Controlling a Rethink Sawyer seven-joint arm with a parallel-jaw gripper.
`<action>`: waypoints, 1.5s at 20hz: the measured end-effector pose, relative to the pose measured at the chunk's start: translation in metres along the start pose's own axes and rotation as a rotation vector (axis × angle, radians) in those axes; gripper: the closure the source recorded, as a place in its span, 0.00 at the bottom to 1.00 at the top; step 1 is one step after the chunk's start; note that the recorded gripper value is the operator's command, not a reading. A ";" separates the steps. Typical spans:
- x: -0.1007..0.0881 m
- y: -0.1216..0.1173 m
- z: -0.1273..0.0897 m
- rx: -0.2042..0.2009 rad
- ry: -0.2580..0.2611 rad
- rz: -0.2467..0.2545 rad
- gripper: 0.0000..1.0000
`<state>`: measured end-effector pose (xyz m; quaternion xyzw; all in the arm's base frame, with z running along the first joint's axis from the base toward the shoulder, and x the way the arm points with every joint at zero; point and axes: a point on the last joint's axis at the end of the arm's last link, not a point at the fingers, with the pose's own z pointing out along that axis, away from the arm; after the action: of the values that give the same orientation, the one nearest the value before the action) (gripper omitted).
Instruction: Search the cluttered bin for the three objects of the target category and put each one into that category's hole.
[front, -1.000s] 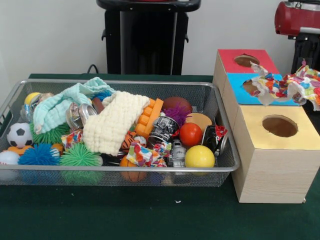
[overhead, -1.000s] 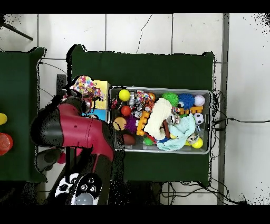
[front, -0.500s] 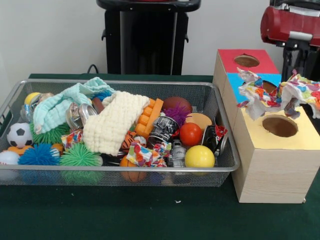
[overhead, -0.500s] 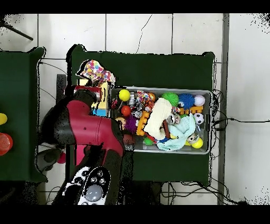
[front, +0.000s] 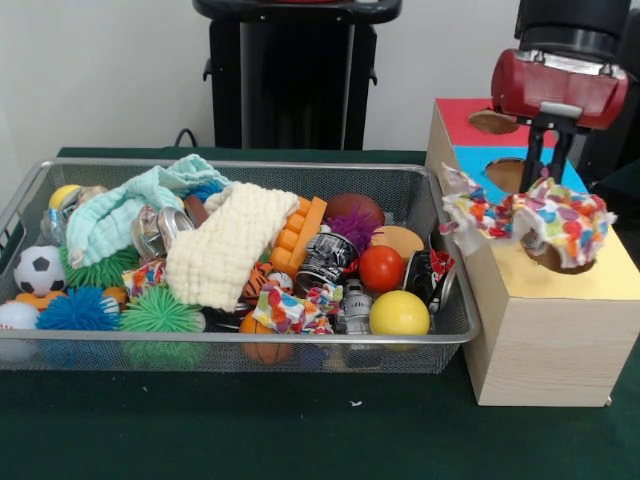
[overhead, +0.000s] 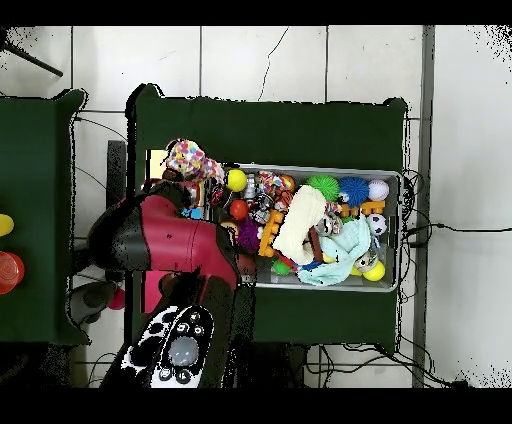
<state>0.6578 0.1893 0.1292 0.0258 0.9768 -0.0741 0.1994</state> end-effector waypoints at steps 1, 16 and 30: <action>0.003 0.000 0.000 -0.002 0.028 0.002 1.00; 0.033 0.026 -0.030 -0.120 0.445 0.110 1.00; 0.002 0.032 -0.038 -0.140 0.275 0.131 1.00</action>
<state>0.6442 0.2269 0.1588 0.0851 0.9939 0.0116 0.0695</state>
